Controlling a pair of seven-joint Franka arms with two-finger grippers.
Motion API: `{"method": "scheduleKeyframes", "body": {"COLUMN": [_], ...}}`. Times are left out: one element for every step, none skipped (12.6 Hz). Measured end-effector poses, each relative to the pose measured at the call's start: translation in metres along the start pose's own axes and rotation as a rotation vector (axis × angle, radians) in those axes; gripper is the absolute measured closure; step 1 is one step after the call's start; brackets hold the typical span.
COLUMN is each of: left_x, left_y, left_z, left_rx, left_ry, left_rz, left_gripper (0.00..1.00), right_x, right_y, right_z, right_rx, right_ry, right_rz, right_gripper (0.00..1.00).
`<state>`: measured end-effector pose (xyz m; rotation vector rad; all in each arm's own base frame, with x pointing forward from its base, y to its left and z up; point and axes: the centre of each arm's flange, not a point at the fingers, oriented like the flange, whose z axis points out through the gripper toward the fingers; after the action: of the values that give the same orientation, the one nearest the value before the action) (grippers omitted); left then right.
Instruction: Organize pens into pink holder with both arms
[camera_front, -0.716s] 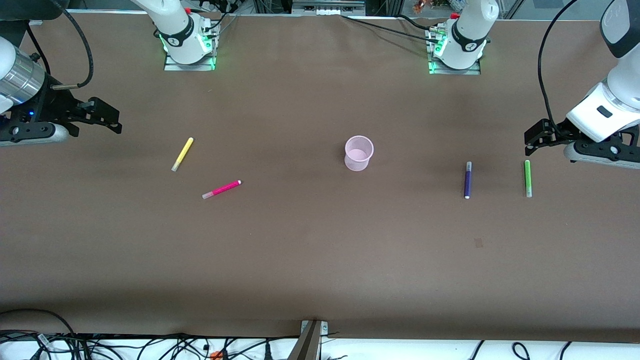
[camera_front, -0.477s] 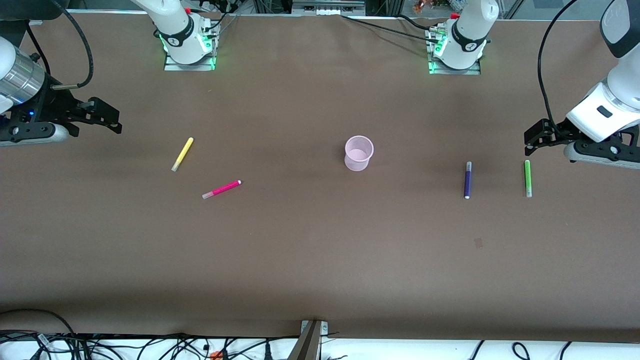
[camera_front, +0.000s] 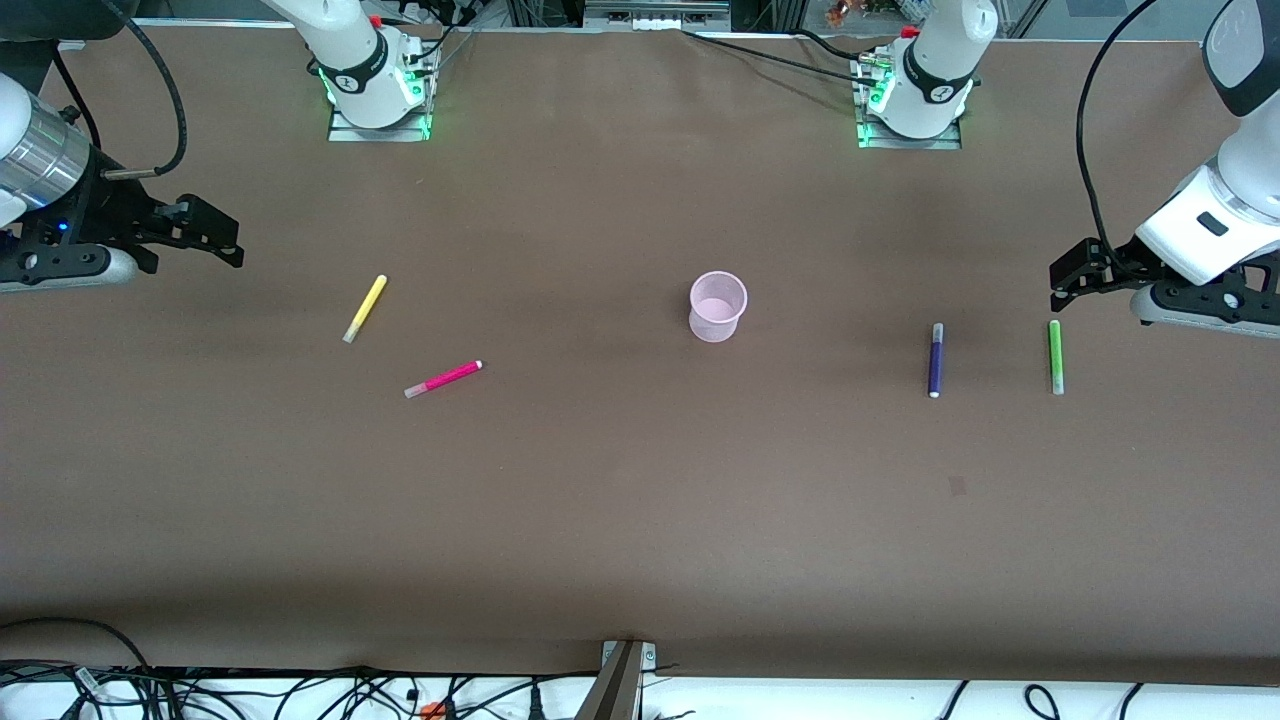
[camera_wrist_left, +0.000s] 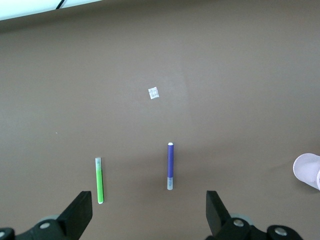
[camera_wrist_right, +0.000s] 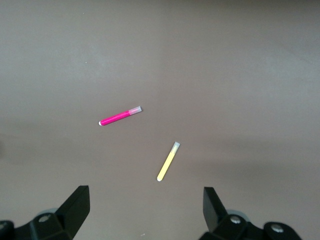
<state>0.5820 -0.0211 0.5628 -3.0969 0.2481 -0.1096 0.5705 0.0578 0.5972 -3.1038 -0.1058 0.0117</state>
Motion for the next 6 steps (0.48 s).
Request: {"method": "scheduleKeyframes", "body": {"left_x": [0.0000,0.0001,0.0001,0.0002,0.0002,0.0003], "left_y": [-0.0004,-0.0004,-0.0004,-0.0004,-0.0004,-0.0004], "left_z": [0.0003,0.0005,0.0006,0.0008,0.0009,0.0011], "left_rx": [0.000,0.000,0.000,0.000,0.000,-0.001], "left_ry": [-0.001,-0.001,-0.001,-0.001,-0.002,-0.002], "left_rz": [-0.001,-0.001,-0.001,-0.001,-0.001,-0.001], "left_gripper": [0.00,0.00,0.00,0.00,0.00,0.00], "right_x": [0.0000,0.0000,0.0000,0.0000,0.0000,0.0000], "right_y": [0.0000,0.0000,0.0000,0.0000,0.0000,0.0000], "right_z": [0.0000,0.0000,0.0000,0.0000,0.0000,0.0000], "right_rx": [0.000,0.000,0.000,0.000,0.000,0.000], "right_ry": [0.000,0.000,0.000,0.000,0.000,0.000], "right_rz": [0.000,0.000,0.000,0.000,0.000,0.000], "right_gripper": [0.00,0.00,0.00,0.00,0.00,0.00]}}
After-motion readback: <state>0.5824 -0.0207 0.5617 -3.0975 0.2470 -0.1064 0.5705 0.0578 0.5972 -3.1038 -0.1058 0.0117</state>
